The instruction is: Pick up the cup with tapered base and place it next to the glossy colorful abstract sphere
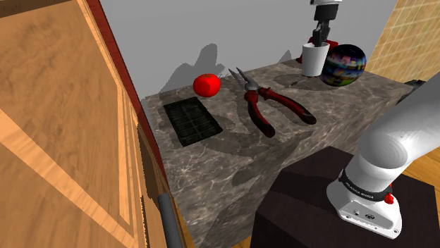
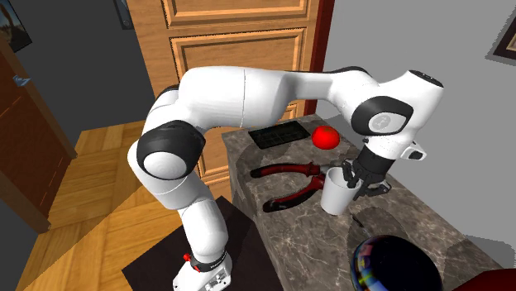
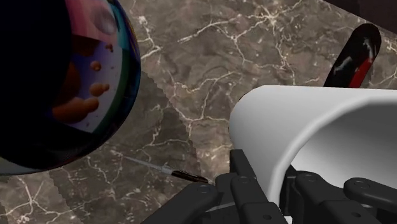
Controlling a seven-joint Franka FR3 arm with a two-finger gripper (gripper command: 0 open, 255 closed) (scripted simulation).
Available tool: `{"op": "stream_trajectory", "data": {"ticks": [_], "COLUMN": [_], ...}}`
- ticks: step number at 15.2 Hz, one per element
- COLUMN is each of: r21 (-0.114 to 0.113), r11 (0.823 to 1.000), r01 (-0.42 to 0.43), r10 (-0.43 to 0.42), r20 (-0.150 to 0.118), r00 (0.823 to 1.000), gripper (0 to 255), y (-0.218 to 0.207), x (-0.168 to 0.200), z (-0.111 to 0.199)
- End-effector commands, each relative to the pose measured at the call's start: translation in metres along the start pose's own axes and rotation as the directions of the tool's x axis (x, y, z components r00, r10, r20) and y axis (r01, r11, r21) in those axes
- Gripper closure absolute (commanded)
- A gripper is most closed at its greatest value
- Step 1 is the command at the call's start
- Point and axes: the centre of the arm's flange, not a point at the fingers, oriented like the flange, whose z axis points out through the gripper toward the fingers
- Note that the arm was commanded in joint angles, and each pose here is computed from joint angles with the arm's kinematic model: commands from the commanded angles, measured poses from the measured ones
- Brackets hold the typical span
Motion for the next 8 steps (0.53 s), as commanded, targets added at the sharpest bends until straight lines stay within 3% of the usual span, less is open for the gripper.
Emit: {"op": "stream_trajectory", "data": {"ticks": [1, 8], "r21": [0.0, 0.0], "r11": [1.0, 1.0], "r01": [0.0, 0.0], "r10": [0.0, 0.0], "r20": [-0.001, -0.001], "r00": [1.0, 1.0], "gripper": [255, 255], "y": [0.001, 0.005], "x": [0.001, 0.005], "z": [0.01, 0.046]}}
